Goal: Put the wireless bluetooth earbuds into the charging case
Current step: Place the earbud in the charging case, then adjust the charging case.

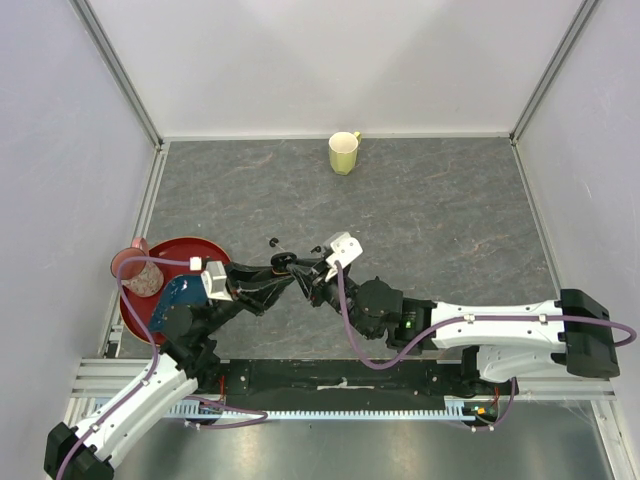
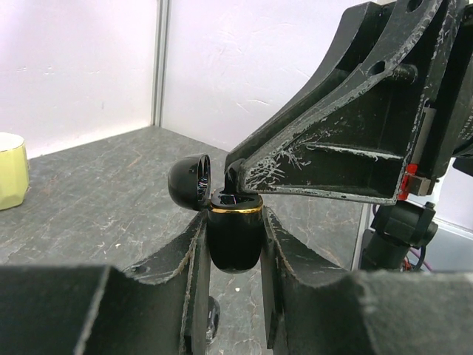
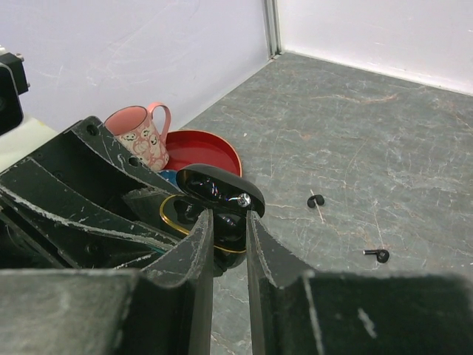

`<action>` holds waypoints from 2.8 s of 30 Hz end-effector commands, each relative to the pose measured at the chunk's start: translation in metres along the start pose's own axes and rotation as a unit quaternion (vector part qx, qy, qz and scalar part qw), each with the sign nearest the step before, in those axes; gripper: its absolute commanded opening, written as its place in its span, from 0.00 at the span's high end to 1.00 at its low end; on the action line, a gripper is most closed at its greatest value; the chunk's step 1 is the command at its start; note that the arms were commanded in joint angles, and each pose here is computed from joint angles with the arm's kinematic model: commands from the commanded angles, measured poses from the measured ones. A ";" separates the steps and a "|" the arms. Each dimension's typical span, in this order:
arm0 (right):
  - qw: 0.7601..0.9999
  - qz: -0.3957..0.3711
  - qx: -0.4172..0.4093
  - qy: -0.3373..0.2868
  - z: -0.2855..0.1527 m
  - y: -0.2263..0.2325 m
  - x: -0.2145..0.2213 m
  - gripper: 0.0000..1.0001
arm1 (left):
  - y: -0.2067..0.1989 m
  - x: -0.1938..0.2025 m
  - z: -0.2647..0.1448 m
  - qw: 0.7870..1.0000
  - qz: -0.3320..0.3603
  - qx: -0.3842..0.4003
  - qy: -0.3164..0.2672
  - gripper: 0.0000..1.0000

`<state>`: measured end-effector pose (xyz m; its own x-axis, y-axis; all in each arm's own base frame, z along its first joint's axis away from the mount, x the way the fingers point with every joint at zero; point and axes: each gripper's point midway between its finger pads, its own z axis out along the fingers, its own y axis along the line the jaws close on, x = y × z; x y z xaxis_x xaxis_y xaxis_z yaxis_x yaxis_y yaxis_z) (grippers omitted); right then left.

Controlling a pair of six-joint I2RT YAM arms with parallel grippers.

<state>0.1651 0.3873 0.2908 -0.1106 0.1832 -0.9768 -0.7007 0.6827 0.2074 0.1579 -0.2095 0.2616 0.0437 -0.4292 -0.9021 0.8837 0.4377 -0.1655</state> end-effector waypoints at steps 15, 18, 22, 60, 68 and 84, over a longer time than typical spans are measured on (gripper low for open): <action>0.987 0.157 -0.002 -0.041 -0.014 0.006 -0.088 0.05 | 0.001 -0.016 0.000 0.999 0.039 -0.002 -0.030 0.98; 0.981 0.190 0.010 -0.036 -0.016 -0.015 -0.105 0.03 | 0.001 -0.016 0.000 0.999 0.041 -0.002 -0.030 0.98; 0.964 0.260 -0.036 0.046 -0.014 -0.021 -0.092 0.02 | -0.002 -0.020 0.001 0.998 0.048 0.005 -0.032 0.98; 0.825 0.477 -0.179 0.245 -0.002 0.016 -0.001 0.29 | -0.015 -0.032 0.008 0.995 0.078 0.044 -0.035 0.98; 0.826 0.471 -0.173 0.254 0.002 0.016 0.003 0.38 | -0.018 -0.030 0.011 0.995 0.073 0.055 -0.027 0.98; 0.840 0.449 -0.148 0.266 0.005 0.010 0.013 0.55 | -0.018 -0.024 0.013 0.996 0.067 0.061 -0.019 0.98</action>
<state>0.1568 0.3960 0.2712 -0.9475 0.1315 -0.2915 -0.2602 0.2125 0.9419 0.1551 -0.2172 0.2636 0.1001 -0.3694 -0.9238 0.9065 0.4167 -0.0684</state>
